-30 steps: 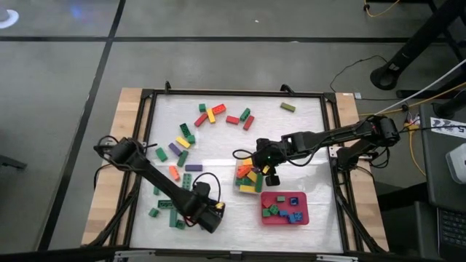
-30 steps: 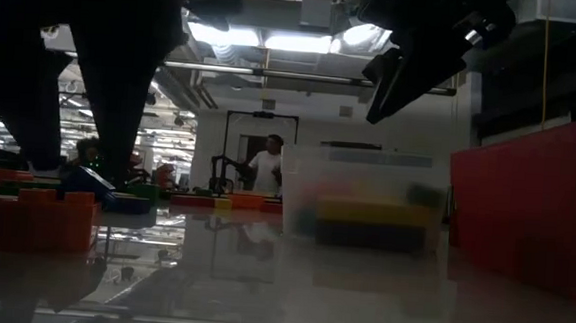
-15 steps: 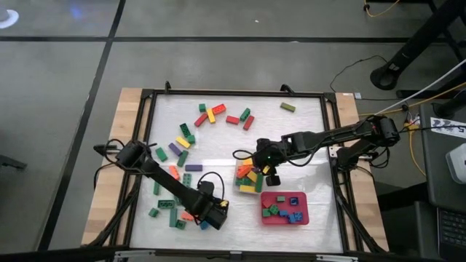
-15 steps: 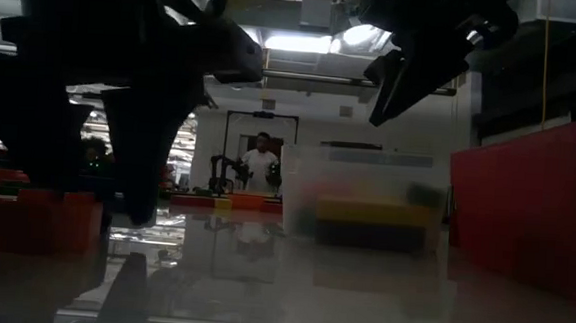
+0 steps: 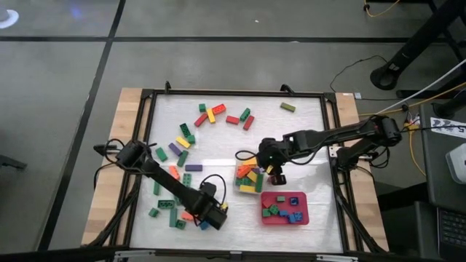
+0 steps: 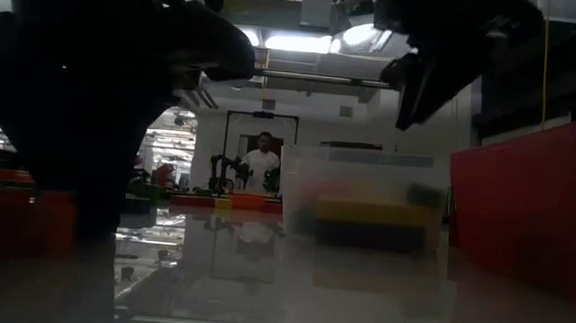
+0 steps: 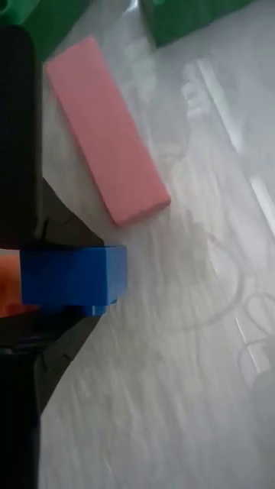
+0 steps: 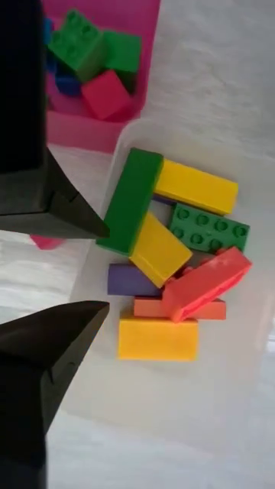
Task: Sort blocks by size
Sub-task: Put the blue square game piece into the red bin
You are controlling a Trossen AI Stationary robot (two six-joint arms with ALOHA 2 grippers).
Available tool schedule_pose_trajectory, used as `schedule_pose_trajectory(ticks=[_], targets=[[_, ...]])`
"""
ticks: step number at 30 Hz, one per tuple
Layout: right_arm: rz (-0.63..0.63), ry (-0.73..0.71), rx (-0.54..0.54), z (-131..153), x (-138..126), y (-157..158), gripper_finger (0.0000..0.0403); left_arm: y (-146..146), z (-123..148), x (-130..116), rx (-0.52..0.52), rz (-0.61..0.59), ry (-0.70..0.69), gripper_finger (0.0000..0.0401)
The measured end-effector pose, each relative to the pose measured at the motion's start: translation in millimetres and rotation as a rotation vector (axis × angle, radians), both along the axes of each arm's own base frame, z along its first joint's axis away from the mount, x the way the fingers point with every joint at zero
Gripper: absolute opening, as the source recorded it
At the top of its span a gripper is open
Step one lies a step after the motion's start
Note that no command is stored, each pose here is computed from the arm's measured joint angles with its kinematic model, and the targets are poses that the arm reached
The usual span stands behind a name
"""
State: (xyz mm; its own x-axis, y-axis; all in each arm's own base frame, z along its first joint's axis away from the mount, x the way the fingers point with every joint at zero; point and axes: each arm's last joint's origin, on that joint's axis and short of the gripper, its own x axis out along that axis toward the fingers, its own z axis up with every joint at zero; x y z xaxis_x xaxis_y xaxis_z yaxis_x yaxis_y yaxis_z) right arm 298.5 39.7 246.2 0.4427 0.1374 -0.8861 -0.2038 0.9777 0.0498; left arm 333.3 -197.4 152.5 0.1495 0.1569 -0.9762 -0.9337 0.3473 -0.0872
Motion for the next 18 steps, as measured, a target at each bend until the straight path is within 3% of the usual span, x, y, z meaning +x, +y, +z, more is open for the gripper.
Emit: schedule_pose_trajectory(ticks=[5,10,14,18], targets=[[0.0,0.007,-0.001,25.6,-11.5,-1.4,0.0143,6.3,8.7,4.8,-0.005,-0.056,-0.024,0.0075],[-0.039,-0.022,0.024,48.6,-32.6,-4.1,0.0143,7.9,34.9,13.3,-0.057,-0.197,-0.151,0.0077],[-0.08,-0.014,0.045,63.9,-55.3,-6.9,0.0143,9.0,58.7,21.7,-0.081,-0.321,-0.307,0.0079],[-0.125,-0.05,0.051,78.6,-75.0,-10.0,0.0143,11.4,74.2,39.7,0.012,-0.478,-0.51,0.0081]])
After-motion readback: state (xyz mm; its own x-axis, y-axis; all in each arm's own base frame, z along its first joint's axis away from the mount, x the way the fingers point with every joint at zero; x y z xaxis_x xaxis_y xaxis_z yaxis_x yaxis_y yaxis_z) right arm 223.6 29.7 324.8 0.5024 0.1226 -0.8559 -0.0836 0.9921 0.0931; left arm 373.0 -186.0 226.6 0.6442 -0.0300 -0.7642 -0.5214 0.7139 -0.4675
